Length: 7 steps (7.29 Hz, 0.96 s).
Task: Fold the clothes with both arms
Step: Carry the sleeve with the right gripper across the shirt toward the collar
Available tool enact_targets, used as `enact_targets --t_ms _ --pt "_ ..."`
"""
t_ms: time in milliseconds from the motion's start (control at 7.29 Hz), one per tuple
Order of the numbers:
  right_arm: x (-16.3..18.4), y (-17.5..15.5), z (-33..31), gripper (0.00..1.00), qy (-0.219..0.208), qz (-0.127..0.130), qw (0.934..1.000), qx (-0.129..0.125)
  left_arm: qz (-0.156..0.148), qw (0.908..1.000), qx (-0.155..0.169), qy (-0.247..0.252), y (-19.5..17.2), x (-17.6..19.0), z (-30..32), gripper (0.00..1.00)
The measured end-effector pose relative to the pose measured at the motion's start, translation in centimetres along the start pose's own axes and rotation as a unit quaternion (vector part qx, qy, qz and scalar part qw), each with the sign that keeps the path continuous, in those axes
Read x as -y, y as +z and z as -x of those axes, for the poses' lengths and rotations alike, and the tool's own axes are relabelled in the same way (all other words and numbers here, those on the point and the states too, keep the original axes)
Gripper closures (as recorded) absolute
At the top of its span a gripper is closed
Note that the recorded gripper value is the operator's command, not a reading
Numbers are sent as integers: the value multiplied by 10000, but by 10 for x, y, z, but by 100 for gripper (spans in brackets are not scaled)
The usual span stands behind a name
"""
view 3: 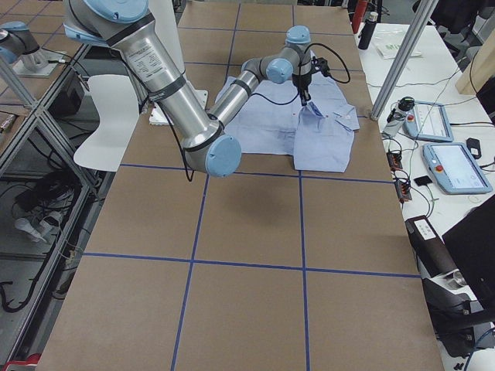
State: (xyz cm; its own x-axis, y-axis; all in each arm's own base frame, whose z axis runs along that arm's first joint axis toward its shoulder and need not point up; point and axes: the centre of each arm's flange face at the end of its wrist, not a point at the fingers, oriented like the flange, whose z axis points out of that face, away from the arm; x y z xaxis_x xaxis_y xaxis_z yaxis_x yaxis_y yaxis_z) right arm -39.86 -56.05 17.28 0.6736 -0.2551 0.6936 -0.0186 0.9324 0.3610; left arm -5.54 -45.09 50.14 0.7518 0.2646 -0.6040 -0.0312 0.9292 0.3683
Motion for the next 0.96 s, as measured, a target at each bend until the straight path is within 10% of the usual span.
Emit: enact_targets --t_ms 823,960 --pt "46 8 181 93 813 -933 9914 -429 10 10000 -5 -6 1 -1 1 0" --pt "45 23 204 31 858 -991 9896 -591 11 10000 -5 -5 1 -1 1 0"
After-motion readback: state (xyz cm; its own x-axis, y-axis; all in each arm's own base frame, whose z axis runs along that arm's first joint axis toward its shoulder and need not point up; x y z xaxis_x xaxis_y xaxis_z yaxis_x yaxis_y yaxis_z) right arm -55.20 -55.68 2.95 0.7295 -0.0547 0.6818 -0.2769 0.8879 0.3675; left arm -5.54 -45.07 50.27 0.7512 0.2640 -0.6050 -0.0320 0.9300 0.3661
